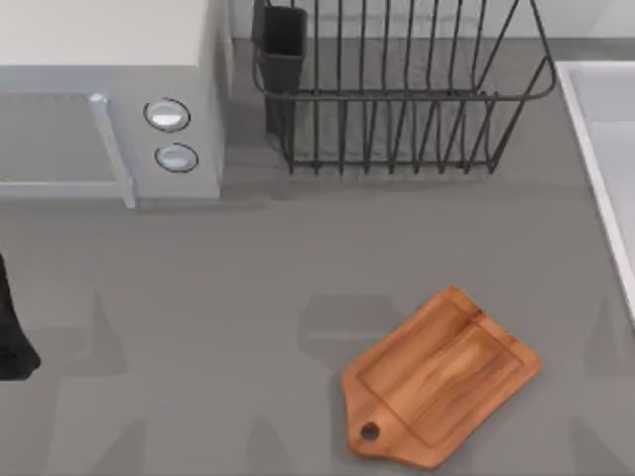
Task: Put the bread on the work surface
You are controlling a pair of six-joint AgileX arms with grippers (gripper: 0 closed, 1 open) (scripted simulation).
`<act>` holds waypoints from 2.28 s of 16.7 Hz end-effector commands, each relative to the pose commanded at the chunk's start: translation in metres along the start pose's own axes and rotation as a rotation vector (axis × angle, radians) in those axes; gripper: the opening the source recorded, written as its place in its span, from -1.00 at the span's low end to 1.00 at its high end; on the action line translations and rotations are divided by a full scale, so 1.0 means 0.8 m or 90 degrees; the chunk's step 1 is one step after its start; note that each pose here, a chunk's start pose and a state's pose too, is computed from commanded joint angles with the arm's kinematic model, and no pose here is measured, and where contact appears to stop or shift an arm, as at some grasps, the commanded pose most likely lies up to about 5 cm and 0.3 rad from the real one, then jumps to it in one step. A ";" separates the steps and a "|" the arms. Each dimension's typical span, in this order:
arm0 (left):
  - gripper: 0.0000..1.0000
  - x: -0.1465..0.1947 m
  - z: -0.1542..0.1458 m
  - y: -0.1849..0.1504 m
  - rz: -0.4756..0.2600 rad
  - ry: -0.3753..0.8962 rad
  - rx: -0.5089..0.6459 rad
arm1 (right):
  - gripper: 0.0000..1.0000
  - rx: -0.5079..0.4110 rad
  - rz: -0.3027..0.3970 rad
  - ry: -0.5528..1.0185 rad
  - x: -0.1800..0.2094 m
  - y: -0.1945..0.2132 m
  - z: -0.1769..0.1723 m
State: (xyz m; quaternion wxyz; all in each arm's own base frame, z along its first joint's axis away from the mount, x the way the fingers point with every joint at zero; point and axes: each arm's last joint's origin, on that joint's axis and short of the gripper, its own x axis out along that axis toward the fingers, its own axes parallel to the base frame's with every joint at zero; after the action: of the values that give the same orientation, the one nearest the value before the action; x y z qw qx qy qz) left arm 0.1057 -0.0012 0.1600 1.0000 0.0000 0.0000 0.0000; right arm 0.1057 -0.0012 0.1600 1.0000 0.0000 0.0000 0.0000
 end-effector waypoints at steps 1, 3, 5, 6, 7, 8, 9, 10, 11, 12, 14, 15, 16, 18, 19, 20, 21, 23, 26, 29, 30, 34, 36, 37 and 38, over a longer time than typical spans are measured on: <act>1.00 0.000 0.000 0.000 0.000 0.000 0.000 | 1.00 0.000 0.000 0.000 0.000 0.000 0.000; 1.00 0.000 0.001 0.000 -0.001 0.006 0.006 | 1.00 0.000 0.000 0.000 0.000 0.000 0.000; 1.00 0.002 0.004 0.002 -0.005 0.036 0.036 | 1.00 0.000 0.000 0.000 0.000 0.000 0.000; 1.00 0.004 0.007 0.003 -0.009 0.060 0.058 | 1.00 0.000 0.000 0.000 0.000 0.000 0.000; 1.00 0.006 0.011 0.005 -0.016 0.089 0.086 | 1.00 0.000 0.000 0.000 0.000 0.000 0.000; 1.00 0.009 0.015 0.007 -0.026 0.124 0.116 | 1.00 0.000 0.000 0.000 0.000 0.000 0.000; 1.00 0.013 0.019 0.009 -0.040 0.162 0.149 | 1.00 0.000 0.000 0.000 0.000 0.000 0.000; 1.00 0.018 0.024 0.013 -0.057 0.203 0.181 | 1.00 0.000 0.000 0.000 0.000 0.000 0.000; 1.00 0.025 0.028 0.017 -0.080 0.245 0.214 | 1.00 0.000 0.000 0.000 0.000 0.000 0.000; 1.00 0.032 0.033 0.021 -0.107 0.288 0.244 | 1.00 0.000 0.000 0.000 0.000 0.000 0.000; 1.00 0.050 0.041 0.034 -0.178 0.372 0.296 | 1.00 0.000 0.000 0.000 0.000 0.000 0.000; 1.00 0.061 0.043 0.042 -0.220 0.409 0.315 | 1.00 0.000 0.000 0.000 0.000 0.000 0.000; 1.00 0.072 0.045 0.052 -0.267 0.442 0.328 | 1.00 0.000 0.000 0.000 0.000 0.000 0.000; 1.00 0.096 0.044 0.075 -0.367 0.488 0.338 | 1.00 0.000 0.000 0.000 0.000 0.000 0.000; 1.00 0.109 0.041 0.089 -0.418 0.501 0.335 | 1.00 0.000 0.000 0.000 0.000 0.000 0.000; 1.00 0.121 0.036 0.104 -0.467 0.505 0.326 | 1.00 0.000 0.000 0.000 0.000 0.000 0.000; 1.00 0.132 0.029 0.121 -0.514 0.501 0.312 | 1.00 0.000 0.000 0.000 0.000 0.000 0.000; 1.00 0.151 0.011 0.156 -0.593 0.472 0.276 | 1.00 0.000 0.000 0.000 0.000 0.000 0.000; 1.00 0.169 -0.028 0.210 -0.663 0.392 0.212 | 1.00 0.000 0.000 0.000 0.000 0.000 0.000; 1.00 0.174 -0.073 0.258 -0.679 0.299 0.156 | 1.00 0.000 0.000 0.000 0.000 0.000 0.000; 1.00 0.174 -0.088 0.271 -0.675 0.271 0.141 | 1.00 0.000 0.000 0.000 0.000 0.000 0.000; 1.00 0.166 -0.133 0.306 -0.645 0.191 0.104 | 1.00 0.000 0.000 0.000 0.000 0.000 0.000; 1.00 0.164 -0.143 0.313 -0.636 0.176 0.097 | 1.00 0.000 0.000 0.000 0.000 0.000 0.000; 1.00 0.163 -0.144 0.313 -0.635 0.174 0.097 | 1.00 0.000 0.000 0.000 0.000 0.000 0.000; 1.00 0.163 -0.144 0.313 -0.635 0.174 0.097 | 1.00 0.000 0.000 0.000 0.000 0.000 0.000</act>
State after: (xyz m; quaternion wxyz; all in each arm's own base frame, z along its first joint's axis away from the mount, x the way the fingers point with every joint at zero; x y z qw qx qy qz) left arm 0.2364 0.2494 0.0446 0.8667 0.0725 0.1308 -0.4760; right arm 0.1057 -0.0012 0.1600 1.0000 0.0000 0.0000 0.0000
